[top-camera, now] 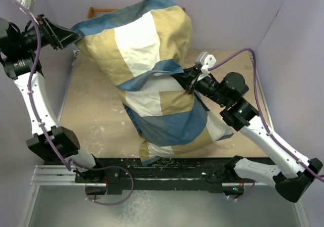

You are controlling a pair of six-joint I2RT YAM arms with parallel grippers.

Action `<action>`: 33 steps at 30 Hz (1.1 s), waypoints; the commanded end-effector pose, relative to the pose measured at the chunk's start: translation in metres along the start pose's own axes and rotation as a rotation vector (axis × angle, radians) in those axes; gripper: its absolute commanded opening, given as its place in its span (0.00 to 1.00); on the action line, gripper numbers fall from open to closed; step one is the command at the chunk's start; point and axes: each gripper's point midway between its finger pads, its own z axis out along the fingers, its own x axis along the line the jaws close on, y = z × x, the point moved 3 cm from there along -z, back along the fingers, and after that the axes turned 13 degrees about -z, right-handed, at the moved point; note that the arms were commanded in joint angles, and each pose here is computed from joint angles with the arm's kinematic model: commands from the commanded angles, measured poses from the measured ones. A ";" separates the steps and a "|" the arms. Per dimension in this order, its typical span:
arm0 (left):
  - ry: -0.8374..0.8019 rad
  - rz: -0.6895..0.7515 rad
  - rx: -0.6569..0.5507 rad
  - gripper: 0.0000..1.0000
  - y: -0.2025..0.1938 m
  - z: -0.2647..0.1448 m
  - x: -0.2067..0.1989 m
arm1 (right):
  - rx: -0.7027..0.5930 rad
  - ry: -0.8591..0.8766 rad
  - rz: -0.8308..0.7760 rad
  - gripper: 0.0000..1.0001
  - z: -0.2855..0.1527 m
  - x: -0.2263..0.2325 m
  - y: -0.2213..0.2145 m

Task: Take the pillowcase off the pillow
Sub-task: Remove the pillow from the pillowcase.

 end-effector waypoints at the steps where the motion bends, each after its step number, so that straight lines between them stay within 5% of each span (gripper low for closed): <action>1: -0.080 0.175 -0.001 0.31 0.007 -0.006 -0.053 | -0.191 0.003 -0.038 0.00 -0.004 -0.008 0.065; 5: -0.016 0.263 -0.074 0.01 0.017 -0.007 -0.058 | -0.190 0.010 -0.027 0.00 -0.003 -0.007 0.065; 9: 0.074 0.381 -0.133 0.01 0.024 -0.011 -0.060 | -0.186 0.002 -0.023 0.00 -0.004 -0.008 0.065; 10: 0.087 0.407 -0.134 0.13 0.024 -0.012 -0.062 | -0.185 0.003 -0.022 0.00 -0.004 -0.008 0.065; 11: 0.099 0.421 -0.134 0.46 0.023 -0.013 -0.060 | -0.184 0.003 -0.021 0.00 -0.004 -0.008 0.065; 12: 0.115 0.425 -0.136 0.65 0.021 -0.014 -0.058 | -0.186 0.004 -0.022 0.00 -0.004 -0.008 0.065; 13: 0.140 0.431 -0.143 0.75 0.020 -0.015 -0.053 | -0.186 0.004 -0.021 0.00 -0.004 -0.008 0.065; 20: 0.161 0.295 -0.133 0.79 0.011 -0.010 -0.013 | -0.215 0.030 -0.010 0.00 -0.005 -0.004 0.071; 22: 0.135 0.248 -0.136 0.74 0.012 -0.007 -0.008 | -0.217 0.039 -0.003 0.00 -0.005 -0.003 0.071; 25: 0.104 0.235 -0.155 0.50 0.016 -0.005 -0.011 | -0.217 0.047 0.007 0.00 -0.005 -0.001 0.070; 29: 0.066 0.186 -0.134 0.31 0.014 -0.003 -0.011 | -0.221 0.044 0.014 0.00 -0.007 -0.001 0.071; 33: 0.051 0.187 -0.134 0.03 0.012 -0.003 -0.016 | -0.210 0.038 0.019 0.00 -0.006 -0.001 0.068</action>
